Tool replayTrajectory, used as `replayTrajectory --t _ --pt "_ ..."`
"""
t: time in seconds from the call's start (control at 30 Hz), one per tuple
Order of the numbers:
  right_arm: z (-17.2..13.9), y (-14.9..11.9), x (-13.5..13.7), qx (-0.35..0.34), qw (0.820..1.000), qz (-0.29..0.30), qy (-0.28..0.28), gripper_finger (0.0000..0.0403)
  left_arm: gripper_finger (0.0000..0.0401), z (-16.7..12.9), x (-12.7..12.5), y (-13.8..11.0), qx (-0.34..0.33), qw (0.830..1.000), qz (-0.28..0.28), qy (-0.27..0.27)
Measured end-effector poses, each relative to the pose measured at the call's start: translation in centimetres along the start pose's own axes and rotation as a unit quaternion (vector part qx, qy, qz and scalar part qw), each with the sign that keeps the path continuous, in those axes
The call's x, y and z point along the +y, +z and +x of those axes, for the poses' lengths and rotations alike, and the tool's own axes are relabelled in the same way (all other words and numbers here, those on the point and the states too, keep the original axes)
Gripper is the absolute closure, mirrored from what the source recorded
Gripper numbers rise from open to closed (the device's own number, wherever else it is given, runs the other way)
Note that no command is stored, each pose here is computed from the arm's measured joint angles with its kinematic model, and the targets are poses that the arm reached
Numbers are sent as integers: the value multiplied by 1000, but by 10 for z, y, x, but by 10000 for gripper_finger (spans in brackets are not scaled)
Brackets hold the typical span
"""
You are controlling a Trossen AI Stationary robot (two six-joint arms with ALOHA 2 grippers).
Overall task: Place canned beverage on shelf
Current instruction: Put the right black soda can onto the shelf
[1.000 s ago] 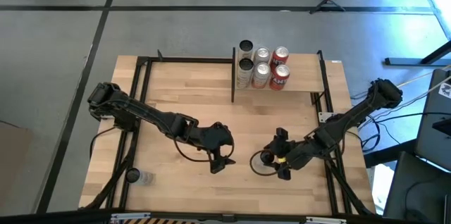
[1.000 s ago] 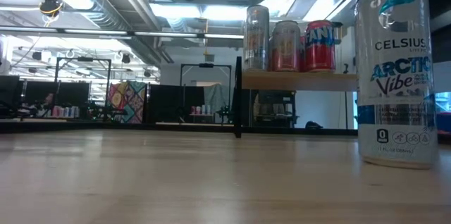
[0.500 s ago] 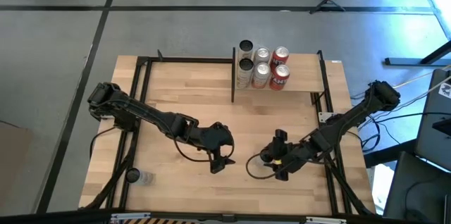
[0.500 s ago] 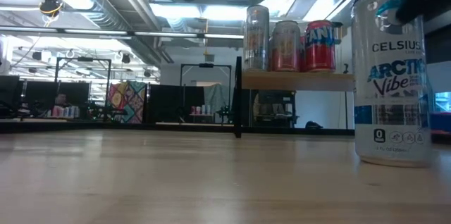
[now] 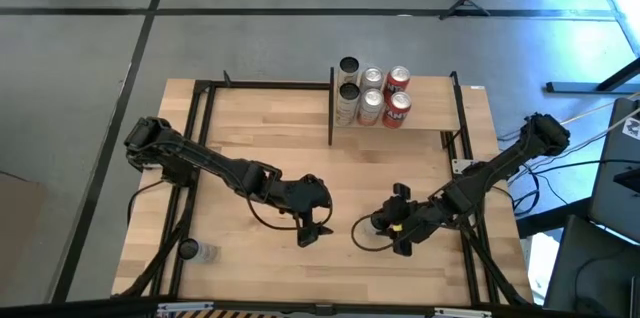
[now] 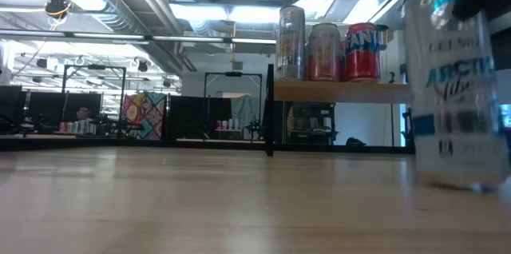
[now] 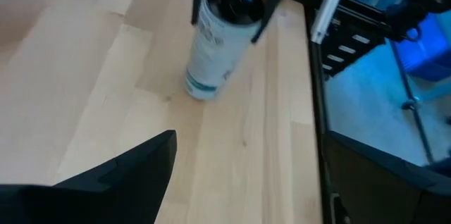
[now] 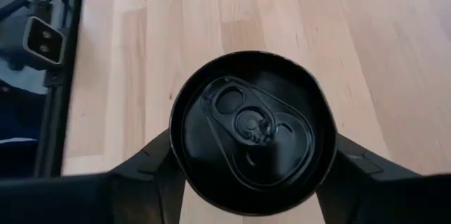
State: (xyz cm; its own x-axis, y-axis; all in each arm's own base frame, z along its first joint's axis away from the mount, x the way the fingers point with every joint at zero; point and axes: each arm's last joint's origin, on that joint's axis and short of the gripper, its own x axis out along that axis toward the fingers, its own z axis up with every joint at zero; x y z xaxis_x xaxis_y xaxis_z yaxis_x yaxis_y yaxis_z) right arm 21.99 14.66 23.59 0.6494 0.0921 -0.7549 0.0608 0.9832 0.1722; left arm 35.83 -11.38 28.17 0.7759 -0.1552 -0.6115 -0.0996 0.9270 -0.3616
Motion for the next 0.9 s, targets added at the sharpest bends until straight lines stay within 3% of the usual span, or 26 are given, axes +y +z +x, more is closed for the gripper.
replayTrajectory --t 0.33,0.73,0.9 --pt "-48 5 -16 -35 999 25 14 187 51 -15 -2 4 -2 1000 3 -21" --pt "-123 28 -33 2 995 -4 -98 187 51 -36 0 11 -15 1000 12 -17" --pt "-153 37 -40 -23 994 0 -109 187 51 -47 1 14 -23 1000 13 -12"
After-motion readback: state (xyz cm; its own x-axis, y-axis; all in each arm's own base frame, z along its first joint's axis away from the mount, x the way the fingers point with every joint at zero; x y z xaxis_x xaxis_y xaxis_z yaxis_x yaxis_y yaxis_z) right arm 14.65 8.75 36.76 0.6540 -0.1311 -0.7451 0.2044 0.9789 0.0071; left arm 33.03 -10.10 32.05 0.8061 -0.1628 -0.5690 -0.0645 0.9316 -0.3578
